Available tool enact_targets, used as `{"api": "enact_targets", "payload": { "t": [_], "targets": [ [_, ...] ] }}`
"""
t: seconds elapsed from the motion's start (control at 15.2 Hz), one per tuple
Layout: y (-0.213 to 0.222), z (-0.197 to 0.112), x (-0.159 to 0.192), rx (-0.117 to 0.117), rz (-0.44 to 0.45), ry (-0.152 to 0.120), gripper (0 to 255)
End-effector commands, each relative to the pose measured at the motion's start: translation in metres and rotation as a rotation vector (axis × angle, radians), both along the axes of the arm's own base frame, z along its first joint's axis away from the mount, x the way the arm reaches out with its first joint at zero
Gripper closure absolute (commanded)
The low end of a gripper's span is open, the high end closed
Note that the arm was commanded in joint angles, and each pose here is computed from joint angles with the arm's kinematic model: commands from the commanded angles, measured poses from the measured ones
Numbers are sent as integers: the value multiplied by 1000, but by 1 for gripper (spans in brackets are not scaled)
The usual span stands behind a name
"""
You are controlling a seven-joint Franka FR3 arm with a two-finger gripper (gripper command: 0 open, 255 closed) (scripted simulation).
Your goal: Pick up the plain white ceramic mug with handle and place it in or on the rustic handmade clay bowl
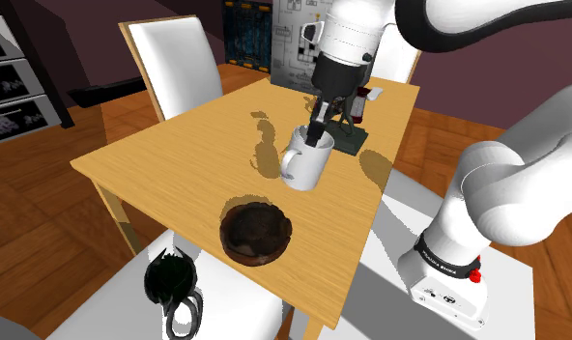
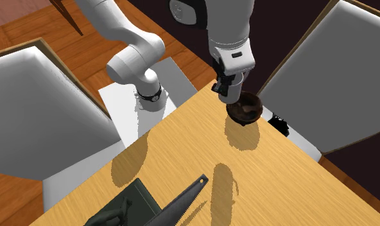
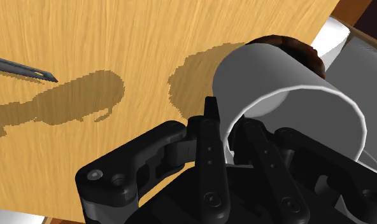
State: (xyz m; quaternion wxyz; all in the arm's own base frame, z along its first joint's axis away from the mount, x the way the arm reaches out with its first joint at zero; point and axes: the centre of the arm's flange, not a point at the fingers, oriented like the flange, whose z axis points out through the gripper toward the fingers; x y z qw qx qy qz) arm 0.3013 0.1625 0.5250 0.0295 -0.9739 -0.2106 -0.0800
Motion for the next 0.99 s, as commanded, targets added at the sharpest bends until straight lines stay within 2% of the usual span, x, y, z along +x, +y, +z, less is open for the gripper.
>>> {"api": "enact_targets", "payload": {
  "t": [0.0, 0.59, 0.92],
  "targets": [
    [24, 4, 12, 1, 0, 1, 255],
    [122, 18, 67, 1, 0, 1, 255],
    [122, -9, 67, 1, 0, 1, 255]
  ]
}}
